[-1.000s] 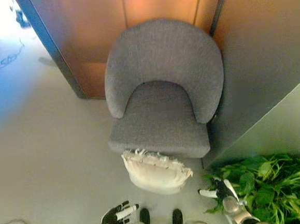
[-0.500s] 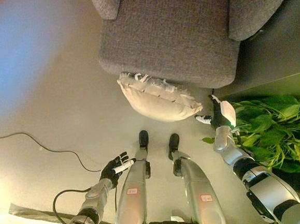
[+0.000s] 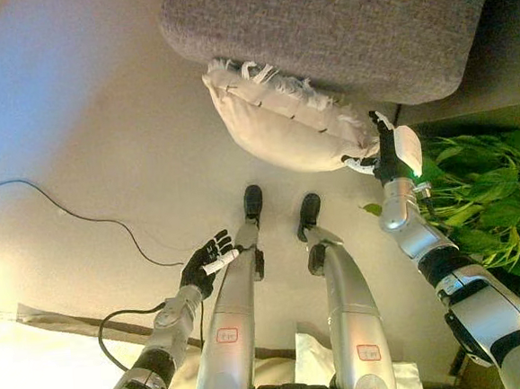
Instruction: Pick up the pillow and put it on the sofa.
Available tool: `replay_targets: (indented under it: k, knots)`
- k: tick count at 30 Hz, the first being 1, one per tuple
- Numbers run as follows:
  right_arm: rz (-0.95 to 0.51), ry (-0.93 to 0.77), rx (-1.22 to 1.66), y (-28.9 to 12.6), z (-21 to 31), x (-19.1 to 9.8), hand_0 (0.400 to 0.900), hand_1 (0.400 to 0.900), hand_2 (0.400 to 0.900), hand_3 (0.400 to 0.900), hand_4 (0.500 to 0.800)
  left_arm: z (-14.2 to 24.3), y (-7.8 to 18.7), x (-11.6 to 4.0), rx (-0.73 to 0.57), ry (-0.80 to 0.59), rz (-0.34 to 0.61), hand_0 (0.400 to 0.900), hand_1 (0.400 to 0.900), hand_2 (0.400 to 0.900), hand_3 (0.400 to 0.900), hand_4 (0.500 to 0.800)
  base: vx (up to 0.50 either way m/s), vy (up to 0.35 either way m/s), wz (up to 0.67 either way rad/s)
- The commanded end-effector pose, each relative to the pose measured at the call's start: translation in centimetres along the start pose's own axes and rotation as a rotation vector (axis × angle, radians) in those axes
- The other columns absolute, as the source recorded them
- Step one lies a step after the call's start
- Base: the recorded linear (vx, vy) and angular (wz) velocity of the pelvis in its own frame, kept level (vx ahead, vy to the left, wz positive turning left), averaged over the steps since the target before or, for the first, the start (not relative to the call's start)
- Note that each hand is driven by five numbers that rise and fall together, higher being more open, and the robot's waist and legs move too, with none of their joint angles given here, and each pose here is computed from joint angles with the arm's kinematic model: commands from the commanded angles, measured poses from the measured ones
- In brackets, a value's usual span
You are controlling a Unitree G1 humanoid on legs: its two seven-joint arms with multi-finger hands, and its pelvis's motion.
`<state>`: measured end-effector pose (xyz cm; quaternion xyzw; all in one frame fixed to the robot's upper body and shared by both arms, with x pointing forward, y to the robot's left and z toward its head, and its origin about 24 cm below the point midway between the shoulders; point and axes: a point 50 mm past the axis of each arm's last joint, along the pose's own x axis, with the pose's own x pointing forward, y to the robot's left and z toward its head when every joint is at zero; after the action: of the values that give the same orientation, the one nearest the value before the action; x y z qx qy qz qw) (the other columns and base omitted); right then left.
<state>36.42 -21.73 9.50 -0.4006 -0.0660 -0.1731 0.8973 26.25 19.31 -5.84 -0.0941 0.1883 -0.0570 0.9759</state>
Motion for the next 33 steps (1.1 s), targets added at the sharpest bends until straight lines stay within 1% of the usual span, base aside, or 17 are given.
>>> replay_targets:
  k: [1, 5, 6, 13, 24, 28, 33]
  knots:
    - [-0.088, -0.113, -0.031, -3.5, 1.0, 0.9, 0.900, 0.900, 0.900, 0.900, 0.800, -1.1, -0.9, -1.0, -0.070, -0.037, -0.003, 0.900, 0.900, 0.900, 0.900, 0.800, -0.040, 0.032, -0.01]
    - [-0.081, -0.145, -0.029, -3.7, 1.5, 1.1, 0.900, 0.900, 0.900, 0.900, 0.800, -0.6, -1.3, -0.9, -0.083, -0.076, -0.016, 0.900, 0.900, 0.900, 0.900, 0.800, -0.017, 0.015, 0.00]
    - [-0.079, -0.155, -0.027, -3.8, 1.7, 1.2, 0.400, 0.400, 0.400, 0.400, 0.500, -0.4, -1.4, -0.9, -0.085, -0.083, -0.015, 0.900, 0.900, 0.900, 0.900, 0.800, 0.000, 0.000, 0.00]
    - [-0.071, -0.187, -0.012, -3.7, 2.5, 1.4, 0.400, 0.400, 0.400, 0.400, 0.500, 0.1, -1.7, -0.6, -0.099, -0.113, -0.001, 0.900, 0.900, 0.900, 0.900, 0.800, -0.006, 0.001, -0.01]
    - [-0.073, -0.223, 0.029, -3.7, 3.0, 1.3, 0.400, 0.400, 0.400, 0.400, 0.500, -0.5, -1.6, -0.8, -0.105, -0.098, 0.009, 0.900, 0.900, 0.900, 0.900, 0.800, -0.004, -0.004, -0.02]
    - [-0.051, -0.248, 0.062, -3.1, 3.0, 0.5, 0.400, 0.400, 0.400, 0.400, 0.500, -1.0, -1.0, -1.2, -0.102, -0.087, 0.030, 0.900, 0.900, 0.900, 0.900, 0.800, -0.010, 0.005, -0.13]
    - [-0.001, -0.262, 0.103, -1.7, 2.7, -1.2, 0.400, 0.400, 0.400, 0.400, 0.500, -1.5, -0.3, -1.4, -0.098, -0.056, 0.058, 0.900, 0.900, 0.900, 0.900, 0.800, -0.015, 0.001, -0.13]
